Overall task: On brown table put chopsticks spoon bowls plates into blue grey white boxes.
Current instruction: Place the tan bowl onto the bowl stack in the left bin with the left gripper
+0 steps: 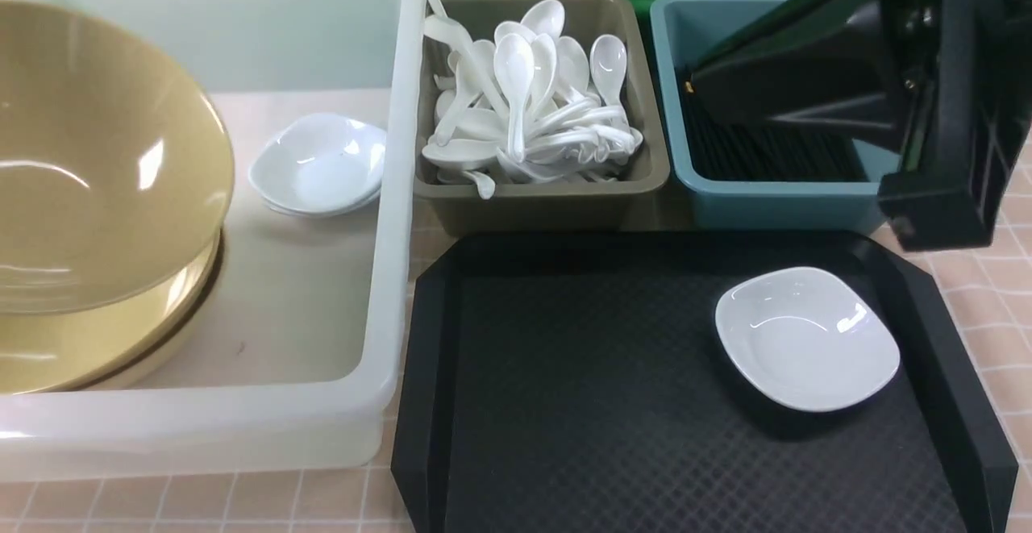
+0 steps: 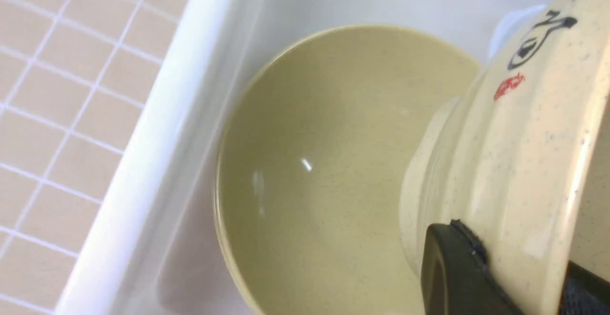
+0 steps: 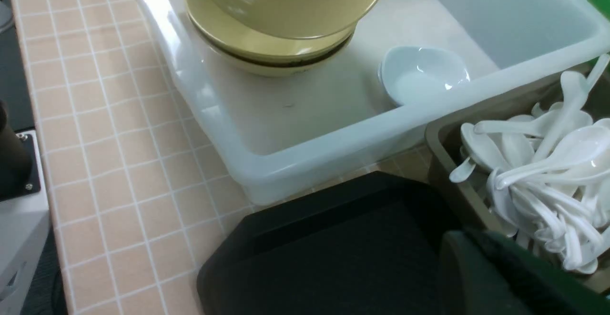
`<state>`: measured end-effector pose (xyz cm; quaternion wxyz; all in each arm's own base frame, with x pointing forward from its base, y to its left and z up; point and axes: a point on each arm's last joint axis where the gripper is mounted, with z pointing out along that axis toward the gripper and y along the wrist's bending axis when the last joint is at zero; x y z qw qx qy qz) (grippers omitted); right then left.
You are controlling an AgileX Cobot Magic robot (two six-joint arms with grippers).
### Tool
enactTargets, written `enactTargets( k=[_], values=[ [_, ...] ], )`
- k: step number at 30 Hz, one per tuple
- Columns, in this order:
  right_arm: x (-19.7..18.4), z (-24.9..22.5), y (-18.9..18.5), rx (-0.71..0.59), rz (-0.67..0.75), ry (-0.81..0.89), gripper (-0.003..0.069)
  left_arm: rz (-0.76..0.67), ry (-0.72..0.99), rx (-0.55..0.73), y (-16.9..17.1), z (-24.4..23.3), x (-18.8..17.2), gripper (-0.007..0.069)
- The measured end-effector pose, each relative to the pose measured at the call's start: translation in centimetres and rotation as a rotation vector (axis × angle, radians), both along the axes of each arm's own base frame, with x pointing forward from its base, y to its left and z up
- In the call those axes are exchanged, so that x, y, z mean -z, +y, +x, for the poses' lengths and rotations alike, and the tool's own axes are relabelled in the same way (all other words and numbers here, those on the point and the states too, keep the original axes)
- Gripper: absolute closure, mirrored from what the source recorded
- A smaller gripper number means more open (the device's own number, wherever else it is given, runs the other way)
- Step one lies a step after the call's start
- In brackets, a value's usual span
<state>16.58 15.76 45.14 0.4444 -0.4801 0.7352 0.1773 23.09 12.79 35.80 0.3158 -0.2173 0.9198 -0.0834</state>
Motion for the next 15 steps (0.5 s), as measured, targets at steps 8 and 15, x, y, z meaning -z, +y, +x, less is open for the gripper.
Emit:
enactTargets(
  k=[8, 15],
  values=[
    [0.3, 0.0, 0.0, -0.014, -0.026, 0.014, 0.0622, -0.021, 0.123, 0.072, 1.2, 4.6, 5.7, 0.0596],
    [0.5, -0.1, 0.0, -0.036, -0.055, 0.015, 0.0622, 0.059, 0.224, 0.107, 1.8, 5.4, 7.8, 0.0361]
  ],
)
